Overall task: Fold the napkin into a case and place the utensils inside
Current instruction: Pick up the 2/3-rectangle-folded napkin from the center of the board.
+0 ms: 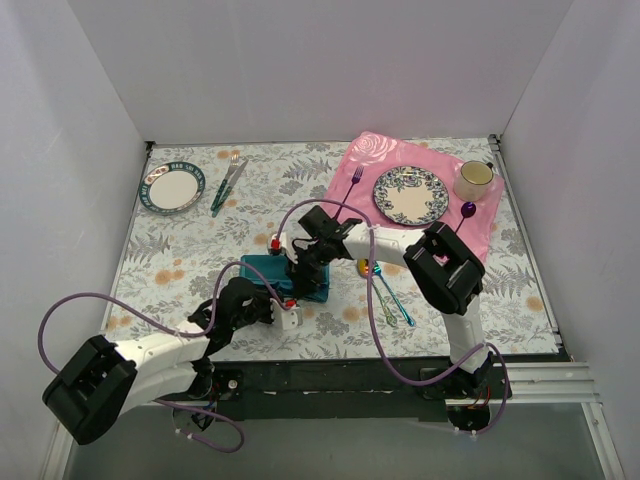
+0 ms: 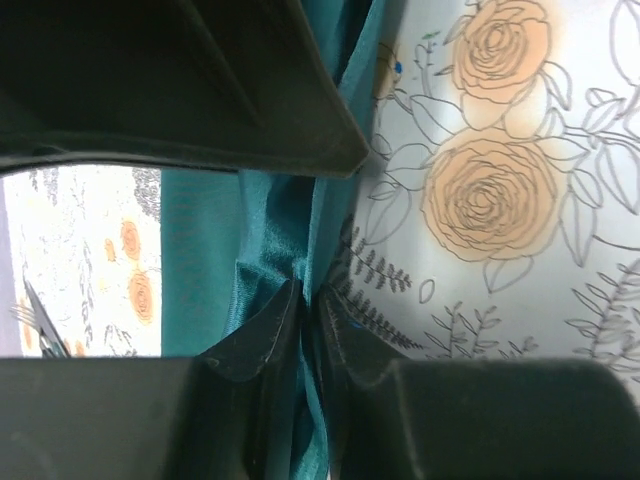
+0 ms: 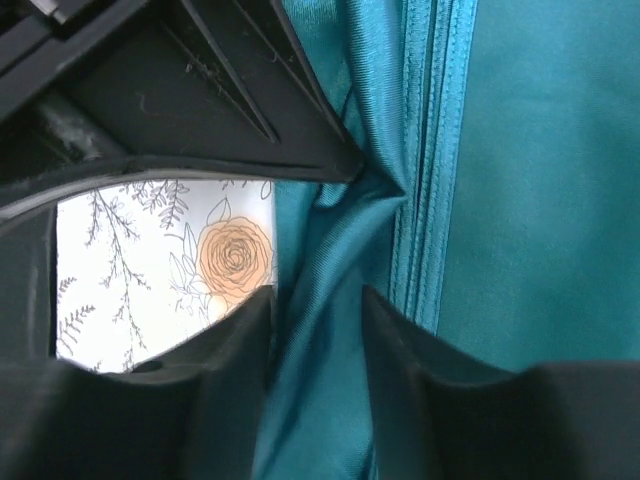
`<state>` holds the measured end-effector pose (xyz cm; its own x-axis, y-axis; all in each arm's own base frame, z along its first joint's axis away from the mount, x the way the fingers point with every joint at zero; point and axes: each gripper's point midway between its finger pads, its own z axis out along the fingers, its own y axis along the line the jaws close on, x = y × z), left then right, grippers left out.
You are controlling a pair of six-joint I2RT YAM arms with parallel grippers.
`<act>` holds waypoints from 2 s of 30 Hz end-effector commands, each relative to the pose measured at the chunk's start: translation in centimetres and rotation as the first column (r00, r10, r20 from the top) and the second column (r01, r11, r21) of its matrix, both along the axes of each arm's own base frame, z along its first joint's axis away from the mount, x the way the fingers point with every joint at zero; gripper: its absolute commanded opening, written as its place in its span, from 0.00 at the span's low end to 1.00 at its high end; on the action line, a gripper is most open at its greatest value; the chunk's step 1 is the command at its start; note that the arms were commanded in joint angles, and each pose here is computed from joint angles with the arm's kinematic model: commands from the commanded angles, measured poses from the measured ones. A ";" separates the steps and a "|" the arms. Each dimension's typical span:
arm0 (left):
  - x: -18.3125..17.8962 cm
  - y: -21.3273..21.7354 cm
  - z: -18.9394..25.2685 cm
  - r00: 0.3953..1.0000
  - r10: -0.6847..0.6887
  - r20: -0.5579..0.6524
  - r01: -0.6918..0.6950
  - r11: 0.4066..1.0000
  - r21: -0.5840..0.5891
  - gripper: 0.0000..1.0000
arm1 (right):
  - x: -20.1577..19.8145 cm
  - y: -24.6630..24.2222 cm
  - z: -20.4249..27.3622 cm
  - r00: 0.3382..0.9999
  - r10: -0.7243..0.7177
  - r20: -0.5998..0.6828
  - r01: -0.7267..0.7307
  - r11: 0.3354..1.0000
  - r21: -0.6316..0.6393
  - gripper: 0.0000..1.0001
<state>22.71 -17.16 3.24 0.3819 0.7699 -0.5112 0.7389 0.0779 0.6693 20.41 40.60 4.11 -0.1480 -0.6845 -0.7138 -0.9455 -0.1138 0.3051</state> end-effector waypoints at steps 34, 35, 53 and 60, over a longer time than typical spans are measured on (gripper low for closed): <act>2.3 -0.6 1.4 0.890 0.024 -0.456 -0.089 0.988 -0.122 0.00 | 0.9 -3.8 3.4 0.898 -0.041 0.438 -0.066 0.972 0.226 0.67; 2.3 -0.7 1.6 0.890 0.020 -0.456 -0.086 0.988 -0.125 0.00 | 0.9 -3.7 3.1 0.896 -0.042 0.442 -0.062 0.974 0.217 0.66; 1.7 -1.3 4.9 0.925 -0.059 -0.376 -0.055 0.957 -0.284 0.46 | 2.4 -2.8 2.6 0.914 -0.079 0.398 0.011 0.985 0.170 0.01; 0.3 -2.4 5.8 0.925 -0.145 -0.351 0.007 0.930 -0.367 0.73 | 2.1 -2.7 2.7 0.935 -0.074 0.346 0.018 0.986 0.163 0.01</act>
